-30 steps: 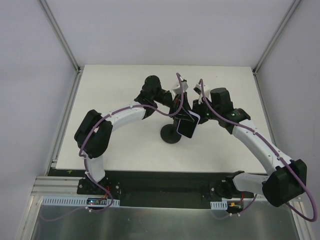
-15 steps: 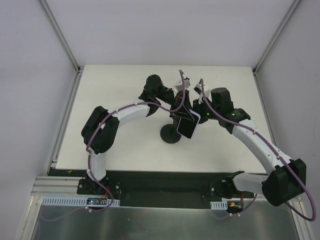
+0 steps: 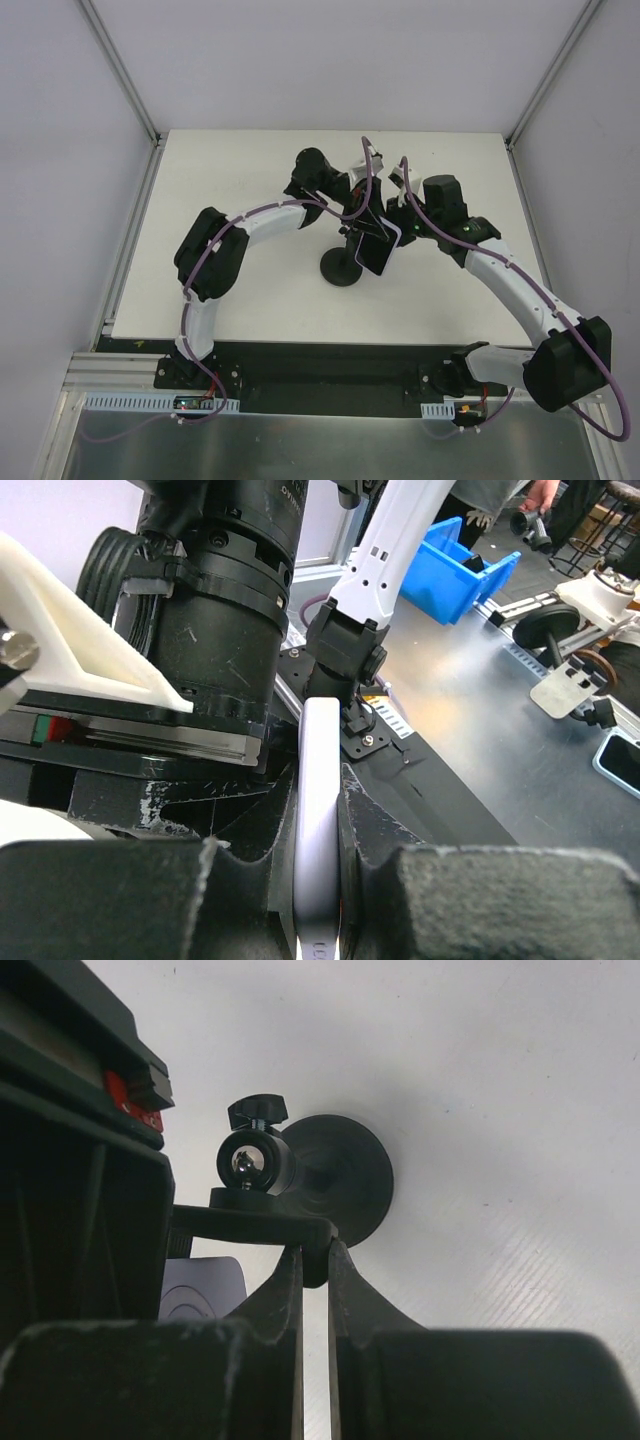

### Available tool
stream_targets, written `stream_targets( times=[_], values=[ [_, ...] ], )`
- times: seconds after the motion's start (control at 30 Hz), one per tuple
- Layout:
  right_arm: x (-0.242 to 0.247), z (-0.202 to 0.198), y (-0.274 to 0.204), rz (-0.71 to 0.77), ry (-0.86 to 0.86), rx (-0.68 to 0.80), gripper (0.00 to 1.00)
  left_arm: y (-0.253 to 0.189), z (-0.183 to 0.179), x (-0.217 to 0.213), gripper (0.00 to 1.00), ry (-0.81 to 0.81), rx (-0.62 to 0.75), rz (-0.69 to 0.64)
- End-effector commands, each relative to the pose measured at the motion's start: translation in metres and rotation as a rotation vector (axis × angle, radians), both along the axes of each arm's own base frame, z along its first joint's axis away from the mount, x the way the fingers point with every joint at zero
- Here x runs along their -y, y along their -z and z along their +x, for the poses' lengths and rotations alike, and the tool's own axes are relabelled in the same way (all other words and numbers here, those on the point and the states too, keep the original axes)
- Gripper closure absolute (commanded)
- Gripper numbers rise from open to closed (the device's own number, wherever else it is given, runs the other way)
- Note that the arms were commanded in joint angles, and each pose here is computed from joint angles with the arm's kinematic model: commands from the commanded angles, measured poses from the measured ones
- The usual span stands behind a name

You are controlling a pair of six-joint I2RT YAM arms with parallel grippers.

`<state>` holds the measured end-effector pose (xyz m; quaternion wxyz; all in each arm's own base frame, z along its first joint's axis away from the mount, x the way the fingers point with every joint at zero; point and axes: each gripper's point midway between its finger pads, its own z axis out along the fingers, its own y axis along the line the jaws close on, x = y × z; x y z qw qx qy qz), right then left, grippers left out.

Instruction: Place the phone on the phone stand

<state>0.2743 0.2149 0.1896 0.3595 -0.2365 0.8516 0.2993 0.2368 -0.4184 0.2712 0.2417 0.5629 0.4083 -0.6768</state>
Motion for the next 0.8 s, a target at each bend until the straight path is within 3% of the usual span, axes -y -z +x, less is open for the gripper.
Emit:
stream_targets(
  times=[0.0, 0.2, 0.4, 0.63, 0.73, 0.77],
  values=[
    [-0.029, -0.032, -0.013, 0.128, -0.142, -0.092, 0.99, -0.009, 0.042, 0.005, 1.00, -0.134, 0.058, -0.095],
    [-0.028, -0.033, -0.012, 0.127, -0.137, -0.093, 0.99, 0.005, 0.051, -0.003, 1.00, -0.181, 0.026, -0.076],
    [-0.029, -0.034, -0.011, 0.145, -0.128, -0.095, 0.99, 0.013, 0.077, -0.017, 1.00, -0.384, 0.081, -0.094],
    [-0.024, -0.029, -0.009, 0.140, -0.065, -0.084, 0.99, 0.012, 0.077, -0.031, 1.00, -0.431, 0.073, -0.075],
    [-0.011, -0.019, -0.010, 0.105, 0.050, -0.039, 0.99, 0.017, 0.086, -0.036, 1.00, -0.558, 0.074, -0.032],
    [0.000, -0.008, -0.008, 0.067, 0.139, 0.002, 1.00, 0.027, 0.104, -0.037, 1.00, -0.694, 0.060, 0.025]
  ],
)
